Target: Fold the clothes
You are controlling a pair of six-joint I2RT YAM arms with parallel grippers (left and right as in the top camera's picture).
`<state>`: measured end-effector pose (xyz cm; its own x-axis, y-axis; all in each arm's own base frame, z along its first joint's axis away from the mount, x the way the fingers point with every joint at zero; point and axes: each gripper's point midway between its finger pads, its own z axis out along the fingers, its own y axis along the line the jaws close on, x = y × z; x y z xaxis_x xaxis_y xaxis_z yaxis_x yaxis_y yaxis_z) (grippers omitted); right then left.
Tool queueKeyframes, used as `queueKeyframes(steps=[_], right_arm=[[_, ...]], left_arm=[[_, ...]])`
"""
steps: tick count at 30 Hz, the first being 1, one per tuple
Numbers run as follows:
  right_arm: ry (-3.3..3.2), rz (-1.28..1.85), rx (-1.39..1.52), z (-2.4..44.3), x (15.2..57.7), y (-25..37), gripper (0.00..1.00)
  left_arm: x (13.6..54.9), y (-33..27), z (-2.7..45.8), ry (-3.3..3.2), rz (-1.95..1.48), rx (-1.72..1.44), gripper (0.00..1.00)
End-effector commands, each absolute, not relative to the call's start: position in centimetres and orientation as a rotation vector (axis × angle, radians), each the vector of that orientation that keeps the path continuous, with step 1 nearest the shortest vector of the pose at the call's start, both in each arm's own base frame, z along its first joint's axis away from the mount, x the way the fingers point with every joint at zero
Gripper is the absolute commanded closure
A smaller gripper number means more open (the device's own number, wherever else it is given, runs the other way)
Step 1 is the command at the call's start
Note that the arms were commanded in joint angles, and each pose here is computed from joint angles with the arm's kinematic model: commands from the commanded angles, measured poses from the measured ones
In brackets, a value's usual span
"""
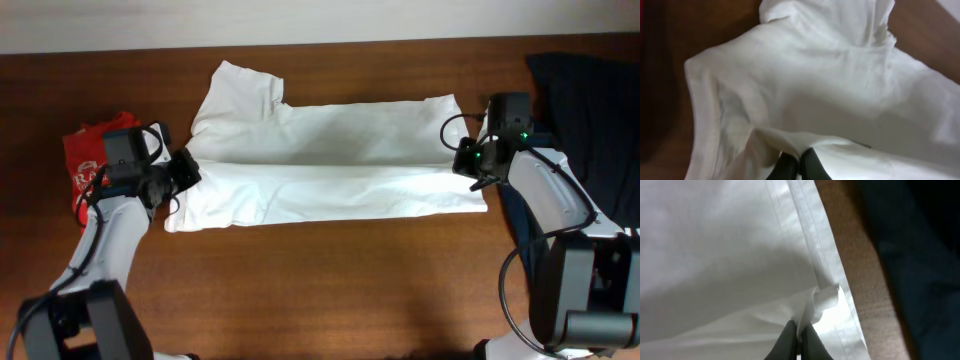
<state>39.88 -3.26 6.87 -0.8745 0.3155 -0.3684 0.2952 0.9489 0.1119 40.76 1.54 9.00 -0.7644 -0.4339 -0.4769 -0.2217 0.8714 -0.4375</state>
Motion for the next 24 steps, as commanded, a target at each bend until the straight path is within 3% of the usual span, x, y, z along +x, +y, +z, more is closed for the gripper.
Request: queueKeyframes(steps=[1, 3, 4, 5, 6, 9, 10, 13, 20, 24], right_arm=[[2.688, 0.063, 0.45, 6.6, 40.7, -3.7, 0.69], [2.657, 0.072, 0.442, 6.9, 41.4, -3.7, 0.19], [2.654, 0.071, 0.442, 6.9, 41.5, -3.7, 0.15], [2.659, 0.066, 0.445, 6.9, 41.4, -3.8, 0.15], [2.674, 0.065, 0.448, 6.7, 41.0, -3.8, 0.15], [2.758, 0.059, 0.463, 5.7, 39.0, -3.6, 0.24], [2.804, 0.055, 0.47, 4.7, 37.8, -3.4, 0.35], [2.876, 0.044, 0.484, 2.2, 35.3, -3.2, 0.47], [2.935, 0.038, 0.495, -0.8, 32.4, -3.0, 0.51], [2.936, 0.038, 0.495, -0.8, 32.4, -3.0, 0.51]], left_arm=[[42.2, 1.4, 7.6, 2.431, -0.53, -0.463, 0.87], [43.4, 1.6, 8.2, 2.378, -0.525, -0.437, 0.47], [44.0, 1.4, 8.8, 2.348, -0.54, -0.414, 0.42], [44.4, 0.8, 9.6, 2.328, -0.591, -0.383, 0.28], [44.4, 0.1, 10.2, 2.321, -0.645, -0.357, 0.23], [43.5, -2.7, 11.5, 2.321, -0.834, -0.274, 0.23], [42.4, -4.3, 10.6, 2.385, -0.853, -0.23, 0.23], [39.5, -6.2, 7.3, 2.584, -0.67, -0.114, 0.23], [36.3, -9.2, 4.3, 2.767, -0.329, 0.068, 0.23], [34.5, -9.7, 2.3, 2.853, -0.181, 0.159, 0.3]])
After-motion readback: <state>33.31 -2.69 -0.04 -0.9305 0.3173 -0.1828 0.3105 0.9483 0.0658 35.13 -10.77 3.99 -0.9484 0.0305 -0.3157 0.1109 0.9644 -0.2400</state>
